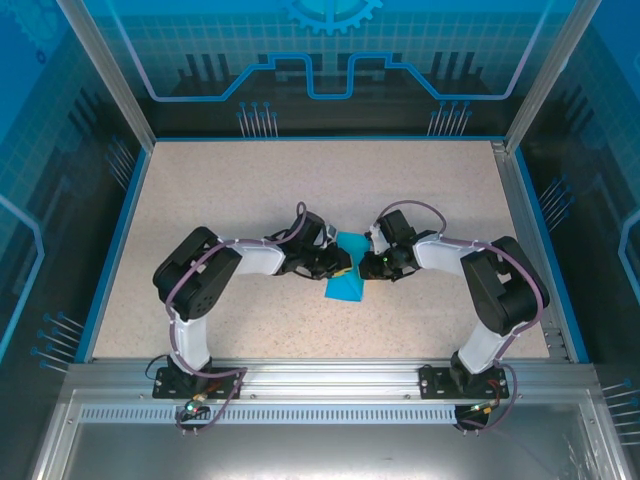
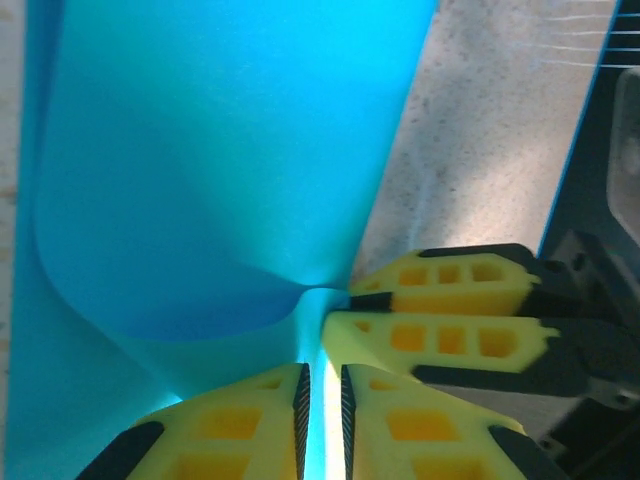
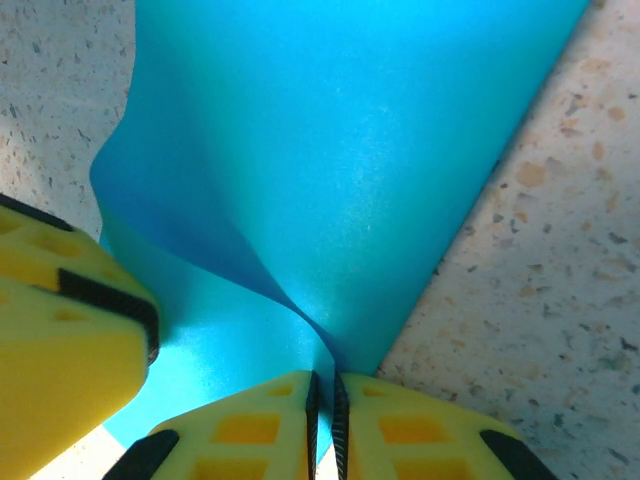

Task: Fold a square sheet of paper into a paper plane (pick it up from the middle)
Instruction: Fold the triangle a second time at the center of the table.

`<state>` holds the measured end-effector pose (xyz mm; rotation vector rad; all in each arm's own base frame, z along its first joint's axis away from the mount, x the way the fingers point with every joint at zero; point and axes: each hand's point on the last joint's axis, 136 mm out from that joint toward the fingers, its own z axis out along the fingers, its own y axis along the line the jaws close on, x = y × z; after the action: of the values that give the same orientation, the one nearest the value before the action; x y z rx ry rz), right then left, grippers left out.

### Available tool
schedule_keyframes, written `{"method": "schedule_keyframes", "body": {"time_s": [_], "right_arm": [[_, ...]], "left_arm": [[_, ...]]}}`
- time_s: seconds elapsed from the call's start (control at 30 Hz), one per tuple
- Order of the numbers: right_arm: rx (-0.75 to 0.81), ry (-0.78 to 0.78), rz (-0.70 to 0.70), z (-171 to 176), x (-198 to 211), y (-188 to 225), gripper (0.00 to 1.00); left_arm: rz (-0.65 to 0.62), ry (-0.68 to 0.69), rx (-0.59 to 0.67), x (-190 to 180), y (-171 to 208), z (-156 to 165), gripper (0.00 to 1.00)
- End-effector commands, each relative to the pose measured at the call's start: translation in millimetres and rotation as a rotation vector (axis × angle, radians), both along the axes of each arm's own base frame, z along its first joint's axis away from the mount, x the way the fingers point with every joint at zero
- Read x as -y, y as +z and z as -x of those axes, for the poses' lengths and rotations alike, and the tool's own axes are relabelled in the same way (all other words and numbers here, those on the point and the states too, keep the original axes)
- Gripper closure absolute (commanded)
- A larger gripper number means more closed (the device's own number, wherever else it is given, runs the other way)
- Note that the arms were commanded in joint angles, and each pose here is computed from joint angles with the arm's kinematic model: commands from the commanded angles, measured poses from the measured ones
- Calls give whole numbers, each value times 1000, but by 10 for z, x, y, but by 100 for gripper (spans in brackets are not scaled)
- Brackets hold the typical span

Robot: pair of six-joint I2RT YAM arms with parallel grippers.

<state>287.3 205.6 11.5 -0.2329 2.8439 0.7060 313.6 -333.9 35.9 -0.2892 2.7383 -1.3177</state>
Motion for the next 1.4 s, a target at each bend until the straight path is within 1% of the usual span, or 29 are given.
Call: {"method": "schedule_keyframes", "body": {"time_s": [0.0,0.13,0.33,0.43,0.47,0.57,0.6,0.63,0.7,0.73,0.77,0.87,0.97,1.13,1.37], "right_arm": [[-46,19,55,111,33,-128,84],[-38,18,45,77,4,-83,84],[-17,8,8,36,-50,51,81],[9,-4,2,16,-45,173,78],[12,-15,14,21,-12,196,75],[56,-46,38,-1,68,365,72],[72,-59,41,-8,92,419,67],[86,-72,38,2,112,465,63],[107,-89,-8,31,88,570,62],[110,-86,-47,58,42,613,62],[106,-77,-87,101,-20,644,65],[77,-27,-186,244,-259,685,79],[49,6,-196,362,-419,622,86],[-11,8,-192,450,-515,430,90],[-55,1,-179,436,-576,266,89]], "left_arm": [[-63,1,-4,-59,-150,-7,80],[-109,16,-36,-151,-300,57,80],[-126,10,-56,-182,-435,112,81],[-132,3,-60,-186,-465,129,81],[-135,1,-60,-190,-472,129,81],[-138,-1,-60,-198,-480,135,81],[-138,-4,-60,-193,-483,140,81],[-138,-5,-59,-190,-480,138,81],[-137,-8,-59,-185,-478,139,81],[-137,-8,-60,-182,-479,140,82],[-137,-10,-60,-183,-476,139,82],[-138,-10,-61,-182,-473,143,82],[-137,-12,-61,-176,-474,143,82],[-135,-14,-61,-171,-467,148,82],[-137,-18,-61,-171,-465,150,82]]}}
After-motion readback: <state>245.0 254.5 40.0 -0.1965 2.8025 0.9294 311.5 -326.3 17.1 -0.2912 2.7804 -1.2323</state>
